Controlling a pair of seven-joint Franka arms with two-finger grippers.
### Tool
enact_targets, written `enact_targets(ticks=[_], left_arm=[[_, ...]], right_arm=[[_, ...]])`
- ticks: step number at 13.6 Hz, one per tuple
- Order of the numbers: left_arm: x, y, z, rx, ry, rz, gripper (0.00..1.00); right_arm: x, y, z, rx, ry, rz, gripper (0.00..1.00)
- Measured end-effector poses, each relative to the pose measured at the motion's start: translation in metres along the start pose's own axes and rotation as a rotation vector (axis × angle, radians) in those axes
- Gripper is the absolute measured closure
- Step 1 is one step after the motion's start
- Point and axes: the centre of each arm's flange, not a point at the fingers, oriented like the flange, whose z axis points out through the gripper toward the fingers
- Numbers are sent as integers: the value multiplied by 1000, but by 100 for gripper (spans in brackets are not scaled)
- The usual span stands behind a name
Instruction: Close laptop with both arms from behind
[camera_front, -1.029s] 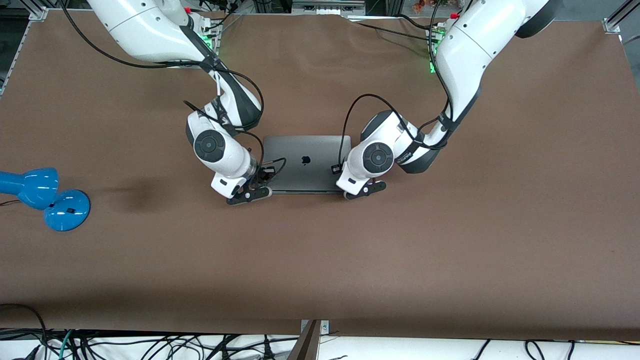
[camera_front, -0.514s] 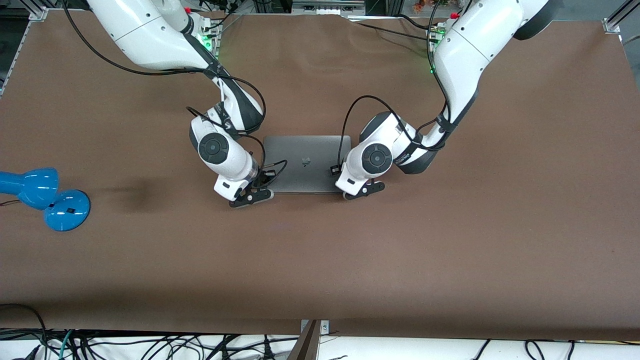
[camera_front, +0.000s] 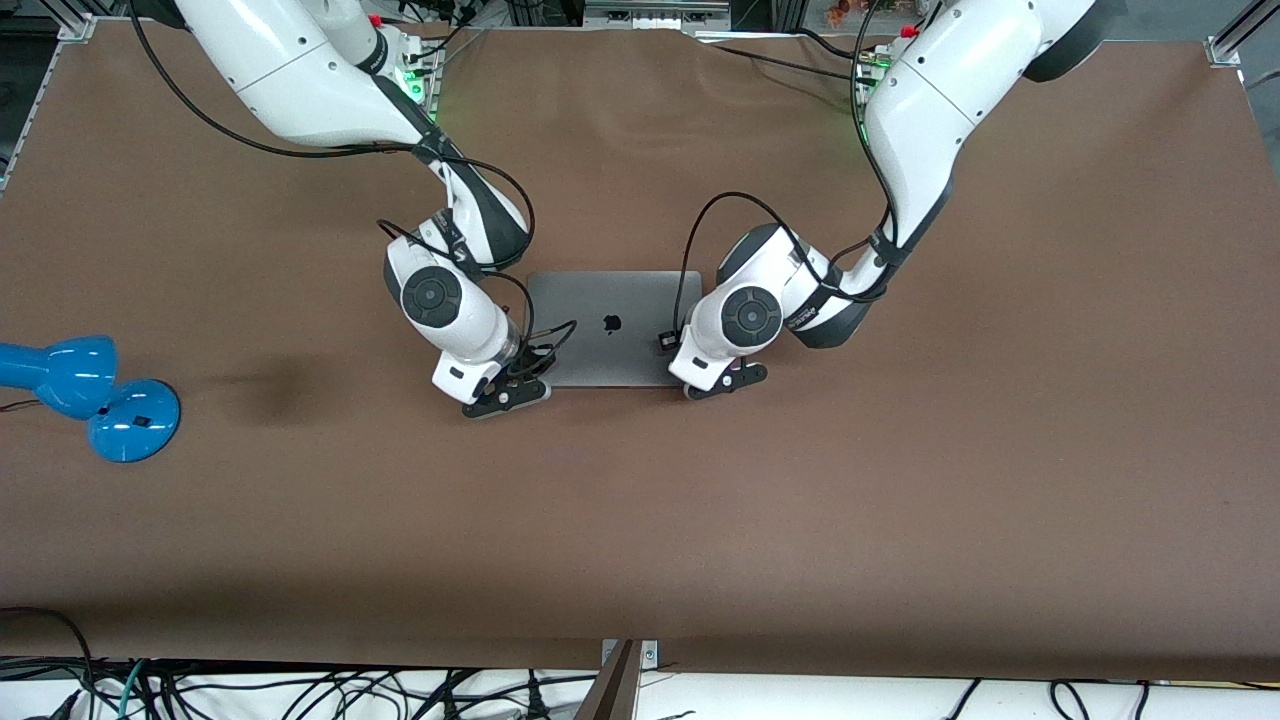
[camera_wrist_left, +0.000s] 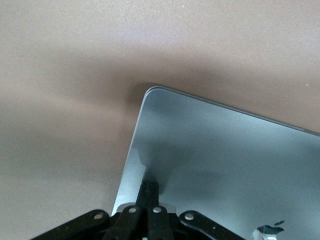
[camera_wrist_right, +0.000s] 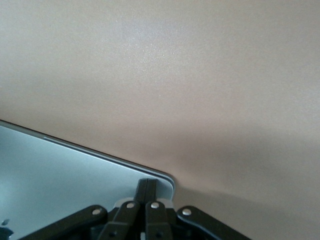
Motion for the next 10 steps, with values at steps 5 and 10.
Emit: enact_targets(ticks=[5,10], left_arm=[[-1,2,0,7,9,-4,99],[-1,2,0,7,10,-5,99]], right_arm=[[0,-1,1,-4,3,-7,99],[12,5,-13,-14,-17,7,95]])
